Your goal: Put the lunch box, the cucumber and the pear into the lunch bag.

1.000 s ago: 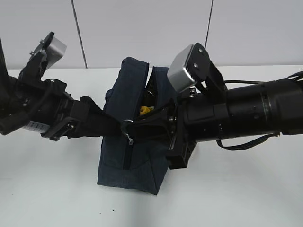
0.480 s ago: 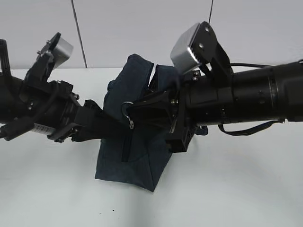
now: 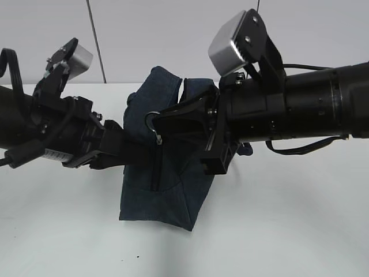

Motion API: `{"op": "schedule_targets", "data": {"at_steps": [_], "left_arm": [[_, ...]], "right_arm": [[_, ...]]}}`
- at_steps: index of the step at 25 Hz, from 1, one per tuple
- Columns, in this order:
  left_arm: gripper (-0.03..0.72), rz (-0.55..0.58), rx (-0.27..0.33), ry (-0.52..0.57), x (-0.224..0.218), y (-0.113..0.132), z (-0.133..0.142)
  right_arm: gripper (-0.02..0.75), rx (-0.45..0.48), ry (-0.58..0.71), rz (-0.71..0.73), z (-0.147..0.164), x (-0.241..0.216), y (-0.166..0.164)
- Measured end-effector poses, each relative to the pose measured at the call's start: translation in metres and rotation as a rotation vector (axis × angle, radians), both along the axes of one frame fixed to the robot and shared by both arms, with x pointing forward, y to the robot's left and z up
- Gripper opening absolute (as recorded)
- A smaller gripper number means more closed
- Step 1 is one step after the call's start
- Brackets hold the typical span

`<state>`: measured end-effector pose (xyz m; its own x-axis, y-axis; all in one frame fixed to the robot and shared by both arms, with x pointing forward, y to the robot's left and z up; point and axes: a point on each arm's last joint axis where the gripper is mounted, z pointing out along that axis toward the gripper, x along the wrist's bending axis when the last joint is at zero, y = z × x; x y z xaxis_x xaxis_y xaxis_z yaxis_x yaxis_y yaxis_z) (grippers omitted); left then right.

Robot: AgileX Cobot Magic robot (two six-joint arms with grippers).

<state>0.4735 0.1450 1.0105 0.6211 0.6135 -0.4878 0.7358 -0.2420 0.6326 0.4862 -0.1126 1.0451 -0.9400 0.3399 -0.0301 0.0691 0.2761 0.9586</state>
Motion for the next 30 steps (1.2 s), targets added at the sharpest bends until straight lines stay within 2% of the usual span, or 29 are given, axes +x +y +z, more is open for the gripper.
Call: {"op": "schedule_targets", "data": {"at_steps": [6, 8, 18, 24, 30], "left_arm": [[0.044, -0.018, 0.011, -0.003, -0.001, 0.0, -0.001], [0.006, -0.027, 0.02, -0.006, -0.002, 0.001, -0.001], [-0.007, -0.067, 0.056, -0.003, -0.004, 0.002, -0.004], [-0.008, -0.069, 0.115, 0.04, -0.007, 0.005, -0.008], [-0.008, -0.079, 0.116, 0.064, -0.008, 0.005, -0.007]], "right_arm": [[0.006, -0.005, 0.001, -0.009, 0.0, 0.001, 0.0], [0.006, -0.007, 0.001, -0.013, -0.001, 0.001, -0.001], [0.006, -0.028, -0.013, -0.053, 0.001, 0.006, -0.002], [0.006, -0.048, -0.031, -0.102, 0.004, 0.012, -0.003], [0.006, -0.076, -0.056, -0.173, 0.009, 0.02, -0.006]]}}
